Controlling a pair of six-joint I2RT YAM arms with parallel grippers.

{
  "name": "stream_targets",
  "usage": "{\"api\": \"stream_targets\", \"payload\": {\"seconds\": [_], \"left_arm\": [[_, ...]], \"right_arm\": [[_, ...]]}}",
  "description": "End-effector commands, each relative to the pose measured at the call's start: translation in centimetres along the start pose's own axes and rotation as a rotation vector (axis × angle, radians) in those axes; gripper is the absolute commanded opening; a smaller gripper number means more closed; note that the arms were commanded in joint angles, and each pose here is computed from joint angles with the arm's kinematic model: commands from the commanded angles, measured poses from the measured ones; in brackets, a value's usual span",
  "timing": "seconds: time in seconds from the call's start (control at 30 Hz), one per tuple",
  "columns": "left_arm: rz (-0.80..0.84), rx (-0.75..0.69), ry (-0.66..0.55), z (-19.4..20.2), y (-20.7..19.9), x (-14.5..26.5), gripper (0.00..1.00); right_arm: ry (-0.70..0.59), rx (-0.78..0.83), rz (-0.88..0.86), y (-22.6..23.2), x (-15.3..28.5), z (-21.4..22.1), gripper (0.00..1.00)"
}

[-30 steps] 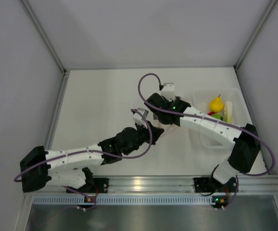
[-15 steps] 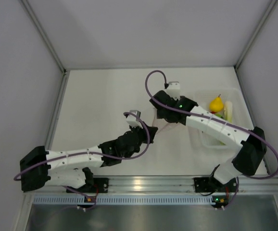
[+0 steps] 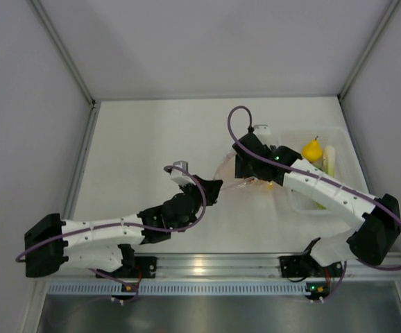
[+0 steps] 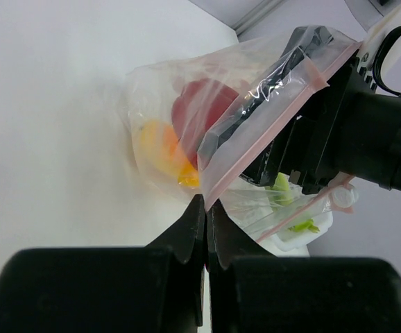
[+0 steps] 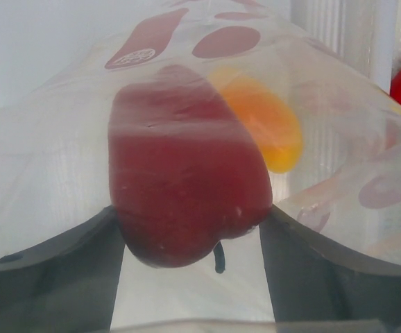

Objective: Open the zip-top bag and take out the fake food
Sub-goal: Pick up the fake vegetable from the zipper food storage bag.

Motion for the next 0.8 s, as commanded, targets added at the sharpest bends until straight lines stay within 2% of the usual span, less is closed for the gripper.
{"api": "stream_targets", "payload": {"seconds": [0.0,0.13,0.3,0.43,0.57,0.77], "left_arm": [[-0.158,-0.180,-0.019,0.0,4.4,0.3,0.00],[-0.121,-0.218,-0.033,-1.0,1.9,-0.4,0.00],[-0.116,-0.242,-0.076,-2.3,0.1,-1.1,0.00],[-0.089,-0.258,-0.036,-1.9,-0.6,-1.8,0.00],[-0.010,-0.292,0.029,-0.8,-2.3,-2.4,0.00],[0.043,-0.297,0.053,-0.6,-3.1,-2.1,0.00]], "right_arm": [[-0.105,-0.030,0.004,-2.1,0.6,-2.4,0.00],[-0.092,0.075,-0.090,1.1,0.7,-1.4,0.00],[-0.113,0.089,-0.168,2.6,1.8,-1.1,0.00],[-0.143,0.145,-0.245,5.0,3.1,-1.2,0.00],[-0.138,0.154,-0.201,6.6,3.2,-1.3,0.00],[-0.149,0.072,-0.146,7.1,3.1,-2.2,0.00]]}}
Point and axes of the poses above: each gripper's point midway between its finger pads, its own x axis back along the fingers, its own y axis along the line the jaws close on, z = x × y, the point moved 4 cm from there along x, back along the fingers, and after that the axes turned 7 degrees about x, right-handed, at the moved point
